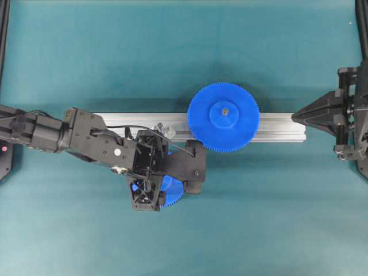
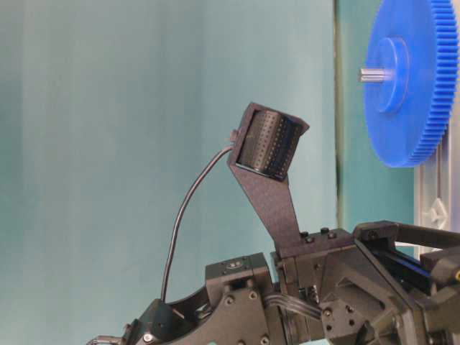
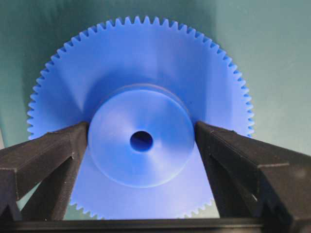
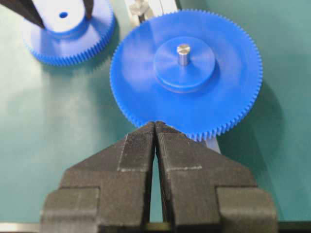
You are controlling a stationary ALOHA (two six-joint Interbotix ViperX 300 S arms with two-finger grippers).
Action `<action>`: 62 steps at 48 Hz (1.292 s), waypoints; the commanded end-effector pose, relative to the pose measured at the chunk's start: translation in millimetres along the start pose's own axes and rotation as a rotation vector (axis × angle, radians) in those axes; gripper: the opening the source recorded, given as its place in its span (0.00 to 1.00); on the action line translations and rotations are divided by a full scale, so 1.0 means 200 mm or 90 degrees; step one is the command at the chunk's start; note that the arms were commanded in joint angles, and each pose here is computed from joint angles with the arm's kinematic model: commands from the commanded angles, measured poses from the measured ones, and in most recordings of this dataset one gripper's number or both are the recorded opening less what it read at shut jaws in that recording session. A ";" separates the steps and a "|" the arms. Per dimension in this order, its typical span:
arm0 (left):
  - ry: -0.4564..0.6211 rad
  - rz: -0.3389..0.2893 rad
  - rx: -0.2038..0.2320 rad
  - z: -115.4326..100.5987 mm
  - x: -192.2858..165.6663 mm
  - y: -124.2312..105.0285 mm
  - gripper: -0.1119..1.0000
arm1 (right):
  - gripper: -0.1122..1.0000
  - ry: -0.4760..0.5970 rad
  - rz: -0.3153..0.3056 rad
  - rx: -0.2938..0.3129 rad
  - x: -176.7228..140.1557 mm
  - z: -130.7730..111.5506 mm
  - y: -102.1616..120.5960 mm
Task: Insert the small gear onto the shaft.
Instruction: 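Close the left gripper on the small blue gear's hub, then lift the small blue gear upright with the left gripper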
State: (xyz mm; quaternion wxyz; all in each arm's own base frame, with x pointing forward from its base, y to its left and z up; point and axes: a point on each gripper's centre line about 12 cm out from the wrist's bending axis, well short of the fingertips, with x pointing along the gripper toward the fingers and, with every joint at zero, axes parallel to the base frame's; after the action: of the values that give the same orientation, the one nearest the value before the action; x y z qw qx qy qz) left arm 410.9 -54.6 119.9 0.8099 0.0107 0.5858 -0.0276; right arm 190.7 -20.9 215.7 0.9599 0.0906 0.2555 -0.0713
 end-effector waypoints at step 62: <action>0.022 0.002 -0.001 -0.04 0.05 -0.01 0.74 | 0.18 -0.007 -0.001 0.006 0.00 0.02 0.00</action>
State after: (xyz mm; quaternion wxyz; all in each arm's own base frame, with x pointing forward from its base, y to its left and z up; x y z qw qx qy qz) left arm 408.6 -54.9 114.6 0.8055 0.0087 0.5920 -0.0254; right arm 190.5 -20.8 215.1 0.9597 0.0906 0.2562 -0.0714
